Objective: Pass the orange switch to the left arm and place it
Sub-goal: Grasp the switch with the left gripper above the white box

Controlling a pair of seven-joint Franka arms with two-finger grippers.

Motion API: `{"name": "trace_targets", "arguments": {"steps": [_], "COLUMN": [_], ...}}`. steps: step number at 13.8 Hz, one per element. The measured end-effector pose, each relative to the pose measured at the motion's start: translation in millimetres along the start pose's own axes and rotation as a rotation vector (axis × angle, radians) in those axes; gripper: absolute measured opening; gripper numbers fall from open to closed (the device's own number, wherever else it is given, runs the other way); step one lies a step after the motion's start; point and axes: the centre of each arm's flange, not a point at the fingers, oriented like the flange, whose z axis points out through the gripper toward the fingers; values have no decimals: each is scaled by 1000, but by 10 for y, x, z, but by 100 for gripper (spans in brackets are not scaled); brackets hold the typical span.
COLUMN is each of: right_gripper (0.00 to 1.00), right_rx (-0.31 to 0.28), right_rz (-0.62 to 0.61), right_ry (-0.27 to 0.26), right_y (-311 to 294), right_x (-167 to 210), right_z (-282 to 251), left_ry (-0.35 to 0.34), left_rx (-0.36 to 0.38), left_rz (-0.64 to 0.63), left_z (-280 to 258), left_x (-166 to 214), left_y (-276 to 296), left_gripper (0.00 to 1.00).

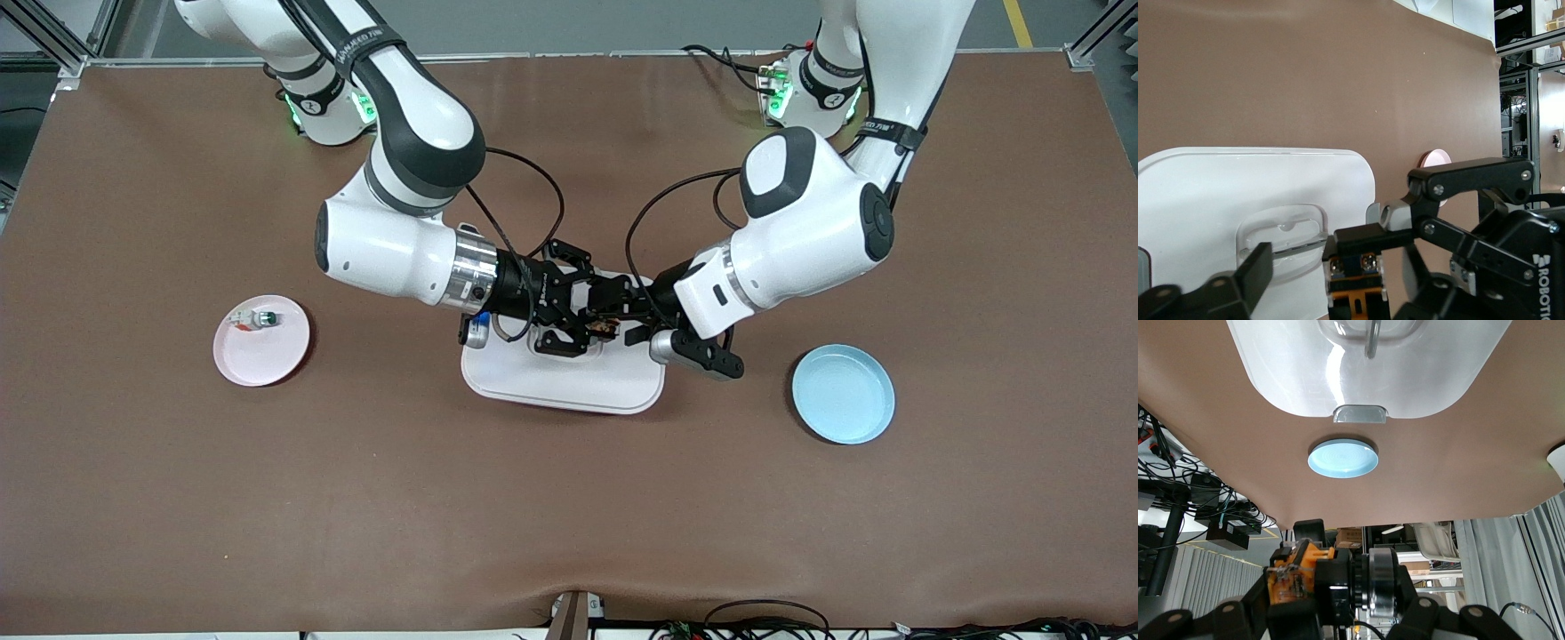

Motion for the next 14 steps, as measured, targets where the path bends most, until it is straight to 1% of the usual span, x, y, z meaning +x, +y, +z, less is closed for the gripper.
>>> {"name": "trace_targets", "arguments": {"steps": [2,3,4,5,9,12,13,14], "right_gripper": [73,73,73,73,73,77,84,95], "right_rx": [-2,-4,-3,2,3,1,1,1], "right_rz": [-4,-4,-4,-6,-7,-7,-8,-8], "right_ry": [2,3,4,5,6,5,5,5], "right_y": [11,17,20,20,19,21,21,19], "right_x": [-7,-4,-1,-6,-9,-11,-13,-14], "right_z": [11,25,35,36,35,36,35,32], "left_ry": [2,3,5,8,9,10,10,11], "left_rx": [-1,-3,-4,-5,-5,-5,-5,-5], "left_rz": [2,4,5,-7,-7,-4,-4,-4], "left_z": [-7,-13,-17,-20,-22,-24,-25,-28], "left_x": [4,5,7,12,14,16,16,19], "left_y": [6,25,39,39,40,39,37,34], "left_gripper": [57,48,36,34,34,34,33,33]}}
